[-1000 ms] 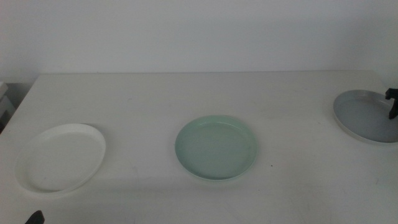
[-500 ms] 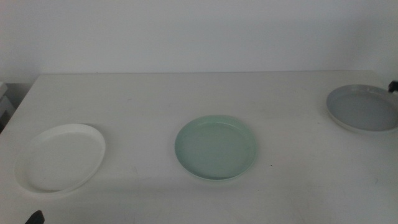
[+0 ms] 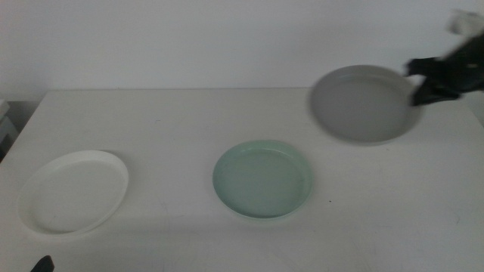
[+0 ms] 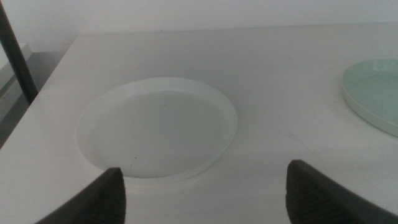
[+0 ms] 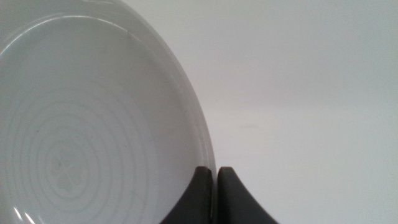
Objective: Stack the three bowls on top of each other.
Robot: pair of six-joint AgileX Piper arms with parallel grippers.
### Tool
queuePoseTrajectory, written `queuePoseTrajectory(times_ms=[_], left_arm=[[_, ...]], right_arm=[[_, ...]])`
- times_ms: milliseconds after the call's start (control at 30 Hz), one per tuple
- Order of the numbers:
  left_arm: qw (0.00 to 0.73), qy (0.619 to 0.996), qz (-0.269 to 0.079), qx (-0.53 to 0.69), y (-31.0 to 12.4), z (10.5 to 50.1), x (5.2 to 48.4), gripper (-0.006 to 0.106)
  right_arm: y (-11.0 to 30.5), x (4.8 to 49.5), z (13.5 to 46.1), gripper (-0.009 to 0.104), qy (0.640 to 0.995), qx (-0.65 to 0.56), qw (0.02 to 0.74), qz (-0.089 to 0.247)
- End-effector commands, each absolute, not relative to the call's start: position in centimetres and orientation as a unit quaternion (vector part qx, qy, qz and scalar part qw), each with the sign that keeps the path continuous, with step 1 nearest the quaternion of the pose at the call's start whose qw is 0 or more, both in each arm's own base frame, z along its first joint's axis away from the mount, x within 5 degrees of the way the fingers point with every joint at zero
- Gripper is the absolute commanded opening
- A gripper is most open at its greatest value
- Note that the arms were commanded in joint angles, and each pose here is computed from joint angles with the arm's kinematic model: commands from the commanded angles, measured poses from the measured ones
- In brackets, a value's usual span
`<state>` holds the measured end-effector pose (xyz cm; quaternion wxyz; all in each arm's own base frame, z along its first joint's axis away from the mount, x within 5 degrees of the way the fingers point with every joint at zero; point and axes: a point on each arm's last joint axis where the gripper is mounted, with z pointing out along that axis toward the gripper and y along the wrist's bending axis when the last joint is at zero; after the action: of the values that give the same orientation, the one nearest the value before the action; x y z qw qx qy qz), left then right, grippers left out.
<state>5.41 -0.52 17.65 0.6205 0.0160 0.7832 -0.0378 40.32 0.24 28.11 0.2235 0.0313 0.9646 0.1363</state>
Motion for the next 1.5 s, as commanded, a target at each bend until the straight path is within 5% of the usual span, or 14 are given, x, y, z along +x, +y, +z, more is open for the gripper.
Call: queuePoseTrajectory(times_ms=[0,200,400,1033,1300,1467], left_arm=[[0.658,0.752,-0.042,0.009,-0.5,18.6,5.5,0.086],[0.658,0.752,-0.042,0.009,-0.5,18.6,5.5,0.086],[0.658,0.752,-0.042,0.009,-0.5,18.6,5.5,0.086],[0.658,0.752,-0.042,0.009,-0.5,18.6,5.5,0.086],[0.658,0.752,-0.042,0.009,-0.5,18.6,5.5,0.086],[0.658,0.752,-0.042,0.009,-0.5,18.6,5.5,0.086]], right_arm=[[3.3,39.7,31.0,-0.001,0.951,-0.001,0.269,0.153],[11.8,39.5,29.7,-0.001,0.944,-0.065,0.273,0.174],[15.7,39.6,27.1,-0.001,0.946,-0.091,0.253,0.182],[16.3,40.5,22.6,0.001,0.963,-0.092,0.194,0.161],[16.4,40.2,22.7,0.031,0.966,-0.107,0.185,0.148],[15.4,39.5,26.9,0.054,0.963,-0.119,0.19,0.147]])
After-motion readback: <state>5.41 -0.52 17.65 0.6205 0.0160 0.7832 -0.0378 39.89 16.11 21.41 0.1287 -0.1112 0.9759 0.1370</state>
